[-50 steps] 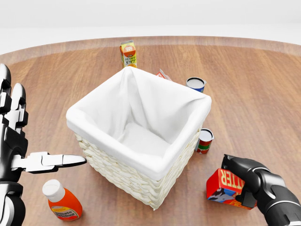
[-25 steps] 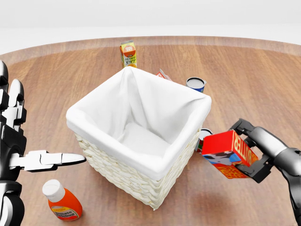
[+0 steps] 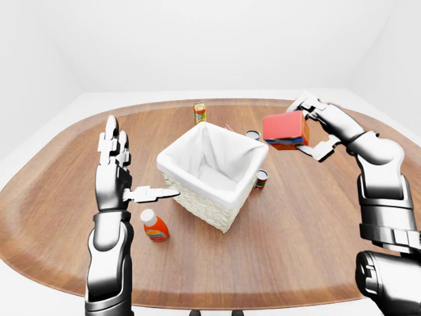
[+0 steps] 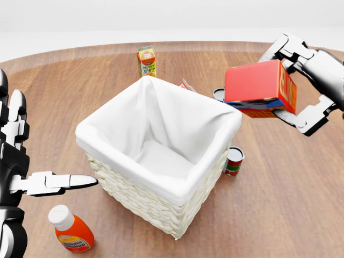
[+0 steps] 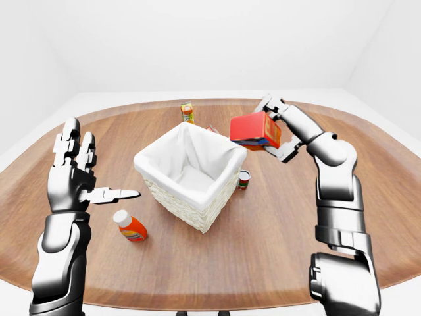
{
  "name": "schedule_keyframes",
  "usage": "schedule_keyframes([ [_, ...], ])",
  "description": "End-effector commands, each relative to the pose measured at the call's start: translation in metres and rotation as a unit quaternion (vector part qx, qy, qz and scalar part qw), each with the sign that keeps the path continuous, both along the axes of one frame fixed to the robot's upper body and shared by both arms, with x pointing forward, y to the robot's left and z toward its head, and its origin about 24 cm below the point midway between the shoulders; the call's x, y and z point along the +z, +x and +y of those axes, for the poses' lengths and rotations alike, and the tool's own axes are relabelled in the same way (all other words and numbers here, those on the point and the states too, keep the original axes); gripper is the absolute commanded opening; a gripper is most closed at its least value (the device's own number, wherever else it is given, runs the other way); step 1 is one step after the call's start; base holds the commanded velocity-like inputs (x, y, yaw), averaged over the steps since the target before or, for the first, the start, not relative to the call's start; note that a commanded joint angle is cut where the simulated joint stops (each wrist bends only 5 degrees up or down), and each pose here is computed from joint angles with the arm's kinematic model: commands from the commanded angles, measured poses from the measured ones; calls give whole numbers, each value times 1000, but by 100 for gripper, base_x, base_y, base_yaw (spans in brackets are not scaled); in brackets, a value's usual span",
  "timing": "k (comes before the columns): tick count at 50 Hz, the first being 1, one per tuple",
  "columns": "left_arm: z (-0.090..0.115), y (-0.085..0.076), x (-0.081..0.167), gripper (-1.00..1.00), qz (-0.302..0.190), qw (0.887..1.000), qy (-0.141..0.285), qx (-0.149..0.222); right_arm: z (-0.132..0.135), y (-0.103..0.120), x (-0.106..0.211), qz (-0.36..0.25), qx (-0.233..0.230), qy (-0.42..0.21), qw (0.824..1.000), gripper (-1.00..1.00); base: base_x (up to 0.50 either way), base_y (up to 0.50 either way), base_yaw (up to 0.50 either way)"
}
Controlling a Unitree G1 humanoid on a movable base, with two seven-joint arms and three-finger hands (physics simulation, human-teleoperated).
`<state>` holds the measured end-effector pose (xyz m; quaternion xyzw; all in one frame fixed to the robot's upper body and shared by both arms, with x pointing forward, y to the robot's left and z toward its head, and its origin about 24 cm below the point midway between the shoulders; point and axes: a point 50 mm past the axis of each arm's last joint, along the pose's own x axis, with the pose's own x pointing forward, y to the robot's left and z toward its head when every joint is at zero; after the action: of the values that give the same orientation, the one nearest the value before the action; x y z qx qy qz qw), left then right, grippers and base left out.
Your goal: Pick up the butter and put it in the basket.
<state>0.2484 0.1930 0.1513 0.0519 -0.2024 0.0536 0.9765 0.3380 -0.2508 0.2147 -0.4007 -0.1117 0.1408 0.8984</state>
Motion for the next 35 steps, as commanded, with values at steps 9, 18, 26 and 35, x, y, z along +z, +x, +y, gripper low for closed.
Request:
schedule_keyframes([
  [9, 0, 1, 2, 100, -3, 1000, 2, -1, 46, 25, 54, -94, 53, 89, 990, -100, 0, 0, 0],
  [18, 0, 1, 2, 100, -3, 1000, 2, -2, 71, 44, 58, -81, 70, 139, 984, -100, 0, 0, 0],
  [26, 0, 1, 0, 100, 0, 1000, 1, -2, 91, 52, 51, -58, 91, 175, 979, -100, 0, 0, 0],
  [35, 1, 1, -2, 100, 5, 1000, 0, -1, 118, 54, 35, -38, 112, 189, 975, -100, 0, 0, 0],
])
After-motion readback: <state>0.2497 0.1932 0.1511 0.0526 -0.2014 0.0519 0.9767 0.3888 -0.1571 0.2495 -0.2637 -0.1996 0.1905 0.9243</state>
